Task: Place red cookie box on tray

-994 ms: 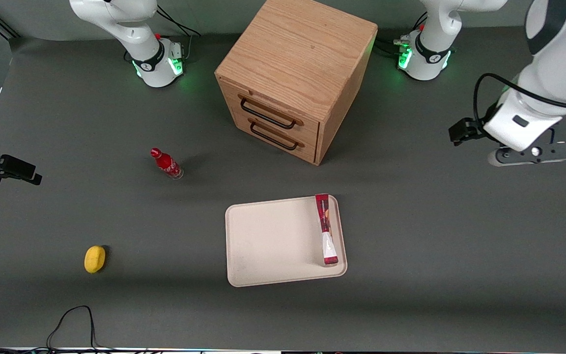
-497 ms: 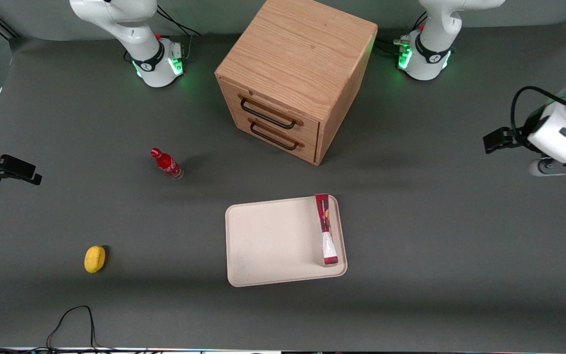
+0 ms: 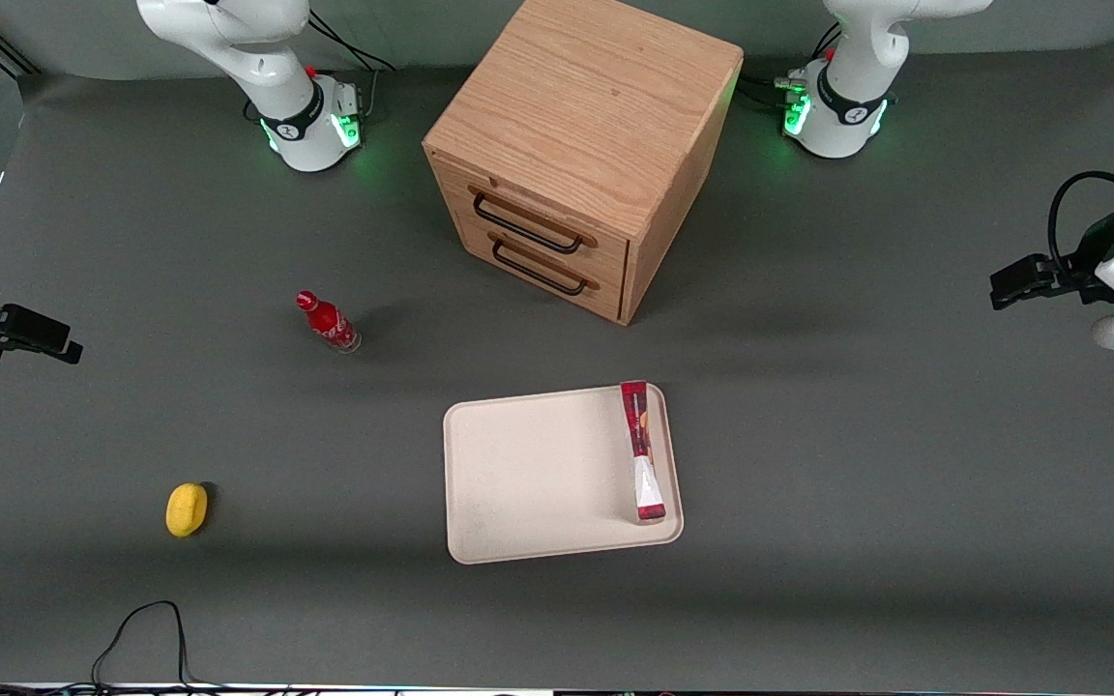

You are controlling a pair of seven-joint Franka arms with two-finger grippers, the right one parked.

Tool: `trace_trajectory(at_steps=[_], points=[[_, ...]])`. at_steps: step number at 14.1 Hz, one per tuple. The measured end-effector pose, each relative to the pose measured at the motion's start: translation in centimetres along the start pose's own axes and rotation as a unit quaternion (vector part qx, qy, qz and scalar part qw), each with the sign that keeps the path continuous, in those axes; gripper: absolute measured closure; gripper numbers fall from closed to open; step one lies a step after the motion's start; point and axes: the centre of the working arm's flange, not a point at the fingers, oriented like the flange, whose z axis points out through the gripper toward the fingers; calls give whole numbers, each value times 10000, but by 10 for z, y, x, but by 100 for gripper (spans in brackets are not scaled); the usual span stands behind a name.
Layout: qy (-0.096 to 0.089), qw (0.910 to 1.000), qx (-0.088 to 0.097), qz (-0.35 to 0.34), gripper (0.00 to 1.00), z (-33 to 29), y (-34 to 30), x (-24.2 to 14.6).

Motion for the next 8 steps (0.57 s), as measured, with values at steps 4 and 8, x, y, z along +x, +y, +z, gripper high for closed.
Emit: trace_trajectory(at_steps=[4, 8], points=[[-2, 10000, -65, -16, 0, 0, 0, 0], [-11, 9999, -138, 26, 0, 0, 1, 0]])
